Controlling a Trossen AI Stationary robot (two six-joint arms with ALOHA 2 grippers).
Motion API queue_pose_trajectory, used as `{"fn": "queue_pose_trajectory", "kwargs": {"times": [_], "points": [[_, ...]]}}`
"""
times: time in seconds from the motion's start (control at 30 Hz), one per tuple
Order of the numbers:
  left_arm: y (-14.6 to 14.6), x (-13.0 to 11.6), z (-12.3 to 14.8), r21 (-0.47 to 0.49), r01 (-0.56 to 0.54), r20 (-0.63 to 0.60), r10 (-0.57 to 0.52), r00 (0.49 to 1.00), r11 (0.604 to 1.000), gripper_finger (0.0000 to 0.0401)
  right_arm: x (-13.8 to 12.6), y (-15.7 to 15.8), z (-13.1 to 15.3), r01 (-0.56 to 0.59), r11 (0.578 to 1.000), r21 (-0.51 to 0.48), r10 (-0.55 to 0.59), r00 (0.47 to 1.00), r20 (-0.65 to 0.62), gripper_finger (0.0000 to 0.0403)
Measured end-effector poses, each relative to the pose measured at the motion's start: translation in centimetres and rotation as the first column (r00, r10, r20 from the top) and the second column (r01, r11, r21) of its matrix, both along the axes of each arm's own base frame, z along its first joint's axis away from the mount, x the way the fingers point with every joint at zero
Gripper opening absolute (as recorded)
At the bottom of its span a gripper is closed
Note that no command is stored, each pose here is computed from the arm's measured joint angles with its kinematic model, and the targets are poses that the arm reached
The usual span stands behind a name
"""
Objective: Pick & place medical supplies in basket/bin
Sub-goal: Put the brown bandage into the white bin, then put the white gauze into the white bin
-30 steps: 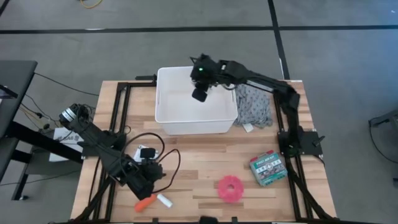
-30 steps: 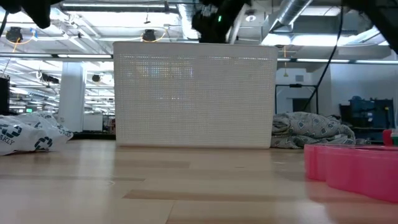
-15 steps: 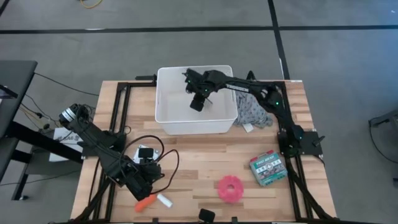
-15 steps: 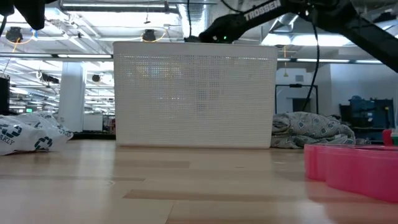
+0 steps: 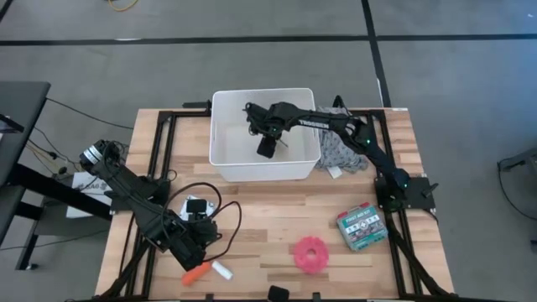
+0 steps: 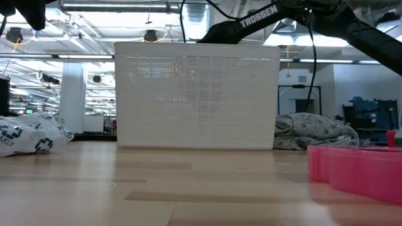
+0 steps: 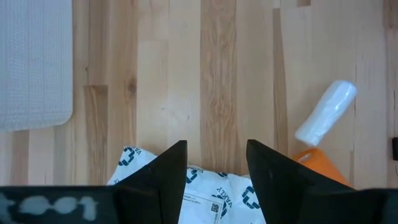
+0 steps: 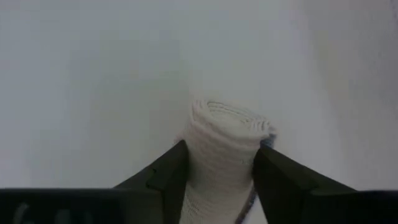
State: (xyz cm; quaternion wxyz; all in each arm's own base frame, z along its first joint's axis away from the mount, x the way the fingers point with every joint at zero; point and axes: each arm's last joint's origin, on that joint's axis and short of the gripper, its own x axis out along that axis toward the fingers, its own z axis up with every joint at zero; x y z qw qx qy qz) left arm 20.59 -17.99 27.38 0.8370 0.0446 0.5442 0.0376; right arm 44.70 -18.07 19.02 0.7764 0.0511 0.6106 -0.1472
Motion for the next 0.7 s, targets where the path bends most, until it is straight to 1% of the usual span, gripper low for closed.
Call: {"fn": "queue_pose_trajectory", "kwargs": {"times": [0.17, 0.27, 0.4, 0.47, 0.6, 0.7], "points": [[0.0, 0.0, 0.0, -0.001, -0.001, 0.000, 0.001, 1.000, 1.000, 0.0157, -0.3, 0.1, 0.1, 0.000, 1.000, 0.008, 0.000, 1.000, -0.020, 0.0221], [0.0, 0.0, 0.0, -0.001, -0.001, 0.000, 0.001, 1.000, 1.000, 0.0157, -0.3, 0.1, 0.1, 0.001, 1.000, 0.011, 0.000, 1.000, -0.030, 0.0243], [0.0, 0.0, 0.0, -0.001, -0.001, 0.000, 0.001, 1.000, 1.000, 0.0157, -0.3, 0.4, 0.2, -0.009, 1.000, 0.010, 0.009, 0.999, -0.035, 0.0249], [0.0, 0.0, 0.0, -0.001, -0.001, 0.000, 0.001, 1.000, 1.000, 0.0158, -0.5, 0.6, 0.6, -0.015, 1.000, 0.019, 0.016, 0.998, -0.061, 0.0249], [0.0, 0.0, 0.0, -0.001, -0.001, 0.000, 0.001, 1.000, 1.000, 0.0158, -0.9, 0.8, 2.7, -0.014, 1.000, 0.026, 0.016, 0.997, -0.082, 0.0249], [0.0, 0.0, 0.0, -0.014, -0.025, 0.005, 0.025, 1.000, 1.000, 0.0158, -0.9, 1.0, 4.9, -0.001, 1.000, 0.019, 0.002, 0.998, -0.062, 0.0249]]}}
